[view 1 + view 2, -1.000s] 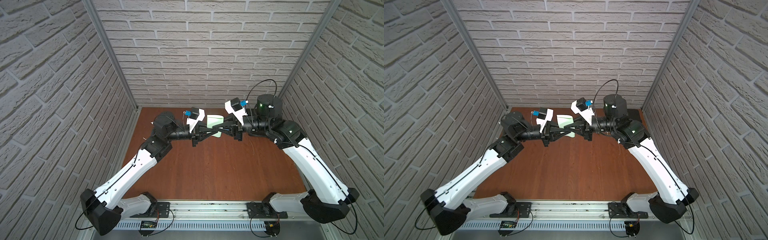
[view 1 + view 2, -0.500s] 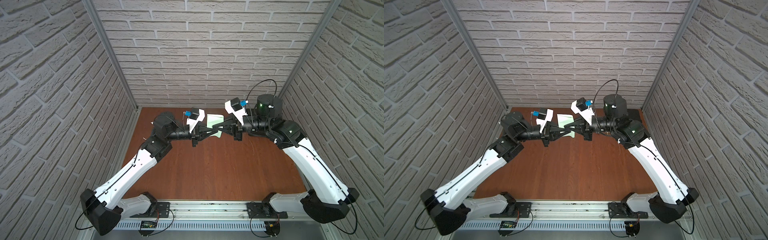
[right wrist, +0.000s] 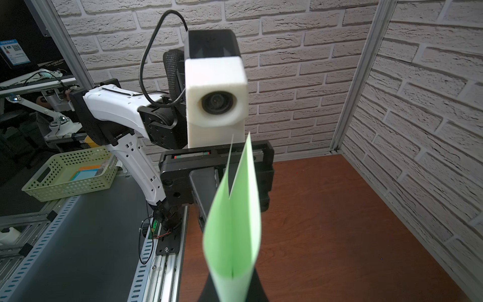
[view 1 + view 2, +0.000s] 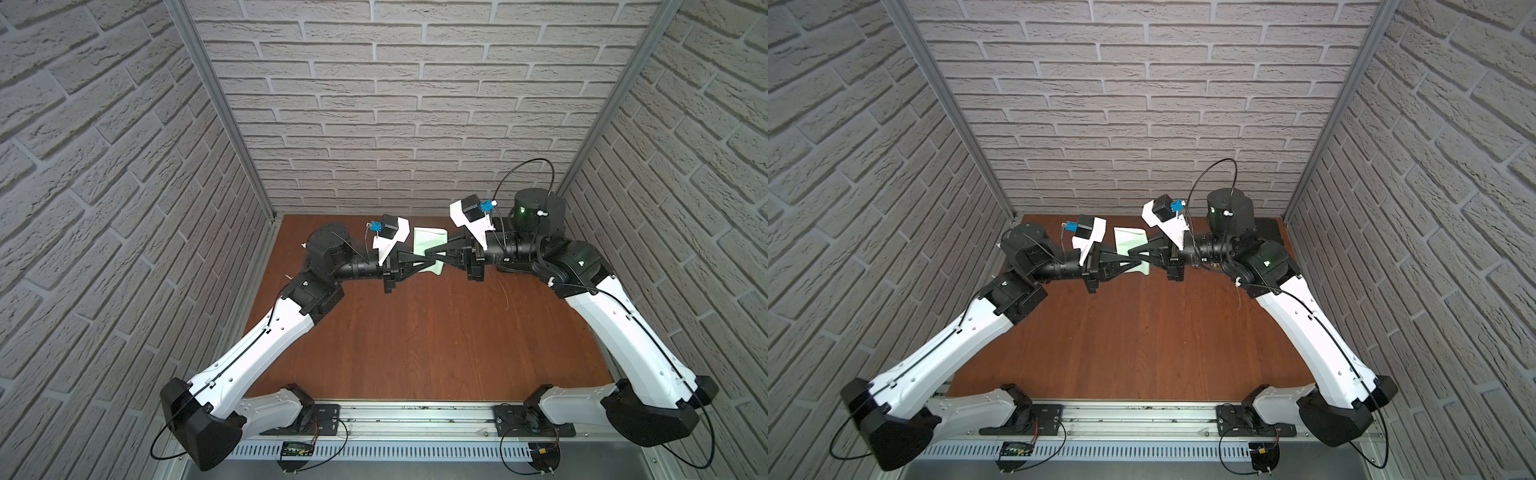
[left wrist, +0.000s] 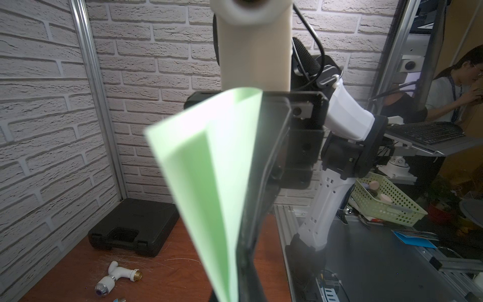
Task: Fold the square paper along the opposite sides
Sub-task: Smooth out the paper.
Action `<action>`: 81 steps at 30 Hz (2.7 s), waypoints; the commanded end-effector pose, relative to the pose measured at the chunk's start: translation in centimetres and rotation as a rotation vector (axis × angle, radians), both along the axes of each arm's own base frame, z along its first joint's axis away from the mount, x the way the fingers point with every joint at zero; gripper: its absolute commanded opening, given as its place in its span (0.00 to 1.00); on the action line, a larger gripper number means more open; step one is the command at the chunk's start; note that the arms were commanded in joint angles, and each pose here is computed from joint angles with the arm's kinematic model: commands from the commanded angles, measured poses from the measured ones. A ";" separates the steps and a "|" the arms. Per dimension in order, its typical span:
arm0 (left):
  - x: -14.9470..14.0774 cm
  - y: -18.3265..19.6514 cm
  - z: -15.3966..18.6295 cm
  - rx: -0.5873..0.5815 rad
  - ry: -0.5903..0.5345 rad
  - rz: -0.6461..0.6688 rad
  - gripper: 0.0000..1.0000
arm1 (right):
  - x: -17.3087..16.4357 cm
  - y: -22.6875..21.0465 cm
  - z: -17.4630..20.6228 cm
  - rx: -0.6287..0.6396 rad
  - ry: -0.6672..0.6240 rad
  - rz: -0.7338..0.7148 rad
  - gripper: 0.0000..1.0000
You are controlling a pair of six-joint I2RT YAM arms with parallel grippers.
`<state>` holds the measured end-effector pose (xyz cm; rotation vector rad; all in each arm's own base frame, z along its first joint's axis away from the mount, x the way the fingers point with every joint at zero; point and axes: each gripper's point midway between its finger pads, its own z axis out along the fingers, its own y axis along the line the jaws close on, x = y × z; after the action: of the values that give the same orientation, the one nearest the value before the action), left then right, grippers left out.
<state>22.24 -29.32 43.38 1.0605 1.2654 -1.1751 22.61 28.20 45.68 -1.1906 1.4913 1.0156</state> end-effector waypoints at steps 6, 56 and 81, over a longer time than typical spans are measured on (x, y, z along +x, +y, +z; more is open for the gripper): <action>-1.9 1.2 3.5 -0.057 -0.132 -0.007 0.00 | -0.5 0.0 1.1 0.019 -0.045 -0.004 0.03; -1.2 0.4 0.9 -0.017 -0.047 -0.039 0.00 | -1.1 -0.5 5.3 0.037 -0.154 0.000 0.03; -1.4 1.6 3.2 -0.052 -0.116 0.046 0.00 | -2.3 -0.9 1.0 -0.016 -0.113 0.036 0.09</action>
<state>21.25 -28.24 45.10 1.0442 1.2141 -1.1238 21.52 27.66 44.92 -1.2582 1.4696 0.9457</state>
